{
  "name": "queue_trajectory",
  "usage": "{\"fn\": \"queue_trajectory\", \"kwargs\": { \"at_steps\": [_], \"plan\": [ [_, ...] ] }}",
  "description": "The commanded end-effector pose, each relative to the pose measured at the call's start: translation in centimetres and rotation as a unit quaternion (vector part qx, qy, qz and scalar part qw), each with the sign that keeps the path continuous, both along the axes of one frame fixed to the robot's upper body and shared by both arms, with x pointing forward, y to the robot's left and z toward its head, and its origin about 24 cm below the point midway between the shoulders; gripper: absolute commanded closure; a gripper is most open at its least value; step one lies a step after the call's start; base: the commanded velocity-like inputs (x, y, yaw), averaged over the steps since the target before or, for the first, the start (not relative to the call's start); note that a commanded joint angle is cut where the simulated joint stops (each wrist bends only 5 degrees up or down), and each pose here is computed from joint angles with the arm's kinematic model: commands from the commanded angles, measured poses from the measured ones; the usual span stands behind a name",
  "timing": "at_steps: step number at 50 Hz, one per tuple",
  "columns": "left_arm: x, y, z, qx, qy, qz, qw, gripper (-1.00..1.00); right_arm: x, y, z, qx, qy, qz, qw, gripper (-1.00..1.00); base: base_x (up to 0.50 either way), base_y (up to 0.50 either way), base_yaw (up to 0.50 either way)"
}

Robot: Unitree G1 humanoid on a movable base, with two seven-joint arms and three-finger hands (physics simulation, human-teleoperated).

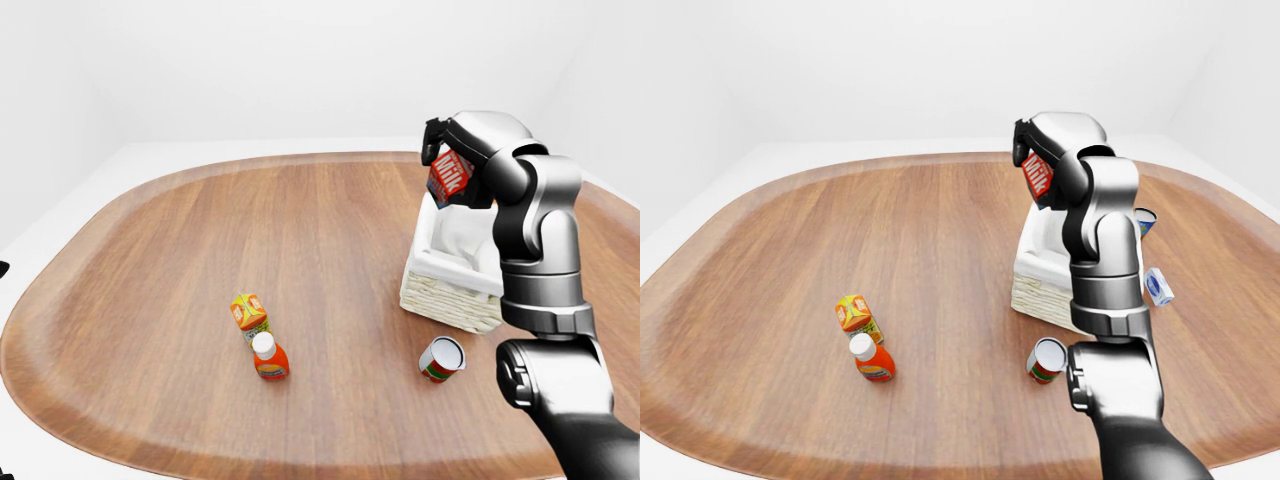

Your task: Pick the milk and place it in the basket.

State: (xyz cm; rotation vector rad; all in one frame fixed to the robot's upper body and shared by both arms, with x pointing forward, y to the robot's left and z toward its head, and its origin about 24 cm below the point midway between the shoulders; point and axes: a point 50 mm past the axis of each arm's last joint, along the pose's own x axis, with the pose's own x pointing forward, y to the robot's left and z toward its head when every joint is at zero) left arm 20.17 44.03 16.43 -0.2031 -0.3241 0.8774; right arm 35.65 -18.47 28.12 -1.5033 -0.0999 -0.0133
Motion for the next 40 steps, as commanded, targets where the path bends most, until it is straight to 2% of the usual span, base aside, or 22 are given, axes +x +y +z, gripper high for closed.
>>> {"fn": "queue_trajectory", "kwargs": {
  "at_steps": [1, 10, 30, 40],
  "plan": [
    [0.0, 0.0, 0.0, 0.001, 0.0, 0.0, 1.0, -1.0, 0.0, -0.8, -0.6, 0.012, 0.012, 0.0, 1.0, 1.0, 0.0, 0.0, 0.0],
    [0.0, 0.0, 0.0, 0.001, -0.001, 0.0, 1.0, -1.0, 0.5, -1.4, -1.3, 0.018, 0.033, -0.008, 0.999, 1.0, 0.0, 0.0, 0.0],
    [0.0, 0.0, 0.0, 0.0, -0.001, 0.001, 1.0, -1.0, 1.0, -5.2, -2.9, 0.032, 0.082, -0.06, 0.994, 1.0, 0.0, 0.0, 0.0],
    [0.0, 0.0, 0.0, 0.0, -0.001, 0.001, 1.0, -1.0, 1.2, -6.2, -3.3, 0.04, 0.098, -0.07, 0.992, 1.0, 0.0, 0.0, 0.0]
  ]
}}
